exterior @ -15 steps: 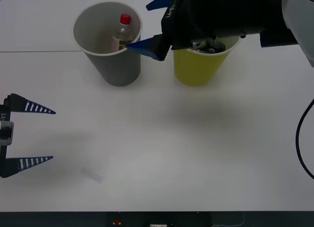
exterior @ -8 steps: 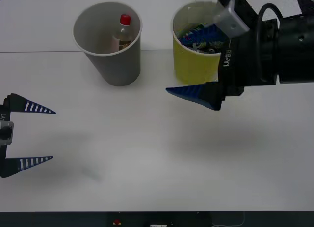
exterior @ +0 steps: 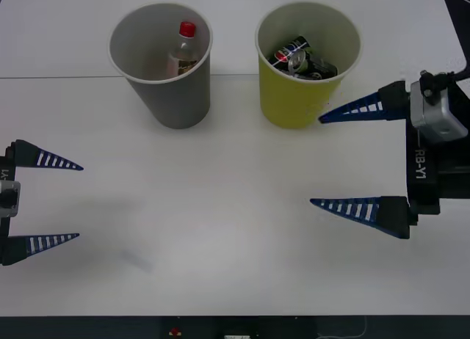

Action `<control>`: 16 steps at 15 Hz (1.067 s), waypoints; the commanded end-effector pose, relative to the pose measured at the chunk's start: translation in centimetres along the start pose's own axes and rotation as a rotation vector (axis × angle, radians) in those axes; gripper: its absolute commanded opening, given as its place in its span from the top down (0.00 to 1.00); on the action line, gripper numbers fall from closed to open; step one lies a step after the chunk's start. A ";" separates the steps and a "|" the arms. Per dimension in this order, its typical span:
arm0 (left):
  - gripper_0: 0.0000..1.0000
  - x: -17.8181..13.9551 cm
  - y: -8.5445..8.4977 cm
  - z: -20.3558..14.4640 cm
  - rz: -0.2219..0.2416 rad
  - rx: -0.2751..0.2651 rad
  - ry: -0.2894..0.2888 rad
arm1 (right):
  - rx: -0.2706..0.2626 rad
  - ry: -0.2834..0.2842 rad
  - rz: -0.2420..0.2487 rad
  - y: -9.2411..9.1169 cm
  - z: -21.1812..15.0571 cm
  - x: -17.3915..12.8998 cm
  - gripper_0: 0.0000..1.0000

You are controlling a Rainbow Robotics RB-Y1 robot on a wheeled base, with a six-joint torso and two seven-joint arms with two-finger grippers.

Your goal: Put the can into the green bin and the plastic bottle into the gray bin

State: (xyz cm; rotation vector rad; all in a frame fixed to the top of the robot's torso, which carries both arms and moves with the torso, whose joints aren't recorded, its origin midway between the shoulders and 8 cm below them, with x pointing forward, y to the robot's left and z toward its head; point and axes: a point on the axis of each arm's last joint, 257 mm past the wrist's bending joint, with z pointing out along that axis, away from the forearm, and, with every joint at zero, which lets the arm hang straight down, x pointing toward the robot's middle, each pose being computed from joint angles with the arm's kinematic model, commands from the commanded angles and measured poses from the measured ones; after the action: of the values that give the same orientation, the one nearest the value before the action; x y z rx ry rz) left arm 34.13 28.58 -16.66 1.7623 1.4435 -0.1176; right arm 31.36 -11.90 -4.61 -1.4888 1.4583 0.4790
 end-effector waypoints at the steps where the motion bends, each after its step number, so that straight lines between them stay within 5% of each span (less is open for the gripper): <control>1: 0.00 0.0 0.0 0.0 0.000 0.000 0.000 | 0.012 0.022 -0.012 0.8 -1.0 1.9 0.00; 16: 0.00 0.0 0.0 0.0 0.000 0.000 0.000 | 0.069 0.155 0.034 3.6 -3.6 10.7 0.00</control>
State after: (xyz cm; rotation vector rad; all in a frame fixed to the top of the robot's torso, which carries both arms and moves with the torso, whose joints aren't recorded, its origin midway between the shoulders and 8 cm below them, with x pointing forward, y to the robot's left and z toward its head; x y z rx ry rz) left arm 34.13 28.58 -16.66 1.7623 1.4435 -0.1176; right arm 29.12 -19.88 -12.61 -1.4823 1.6006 0.3387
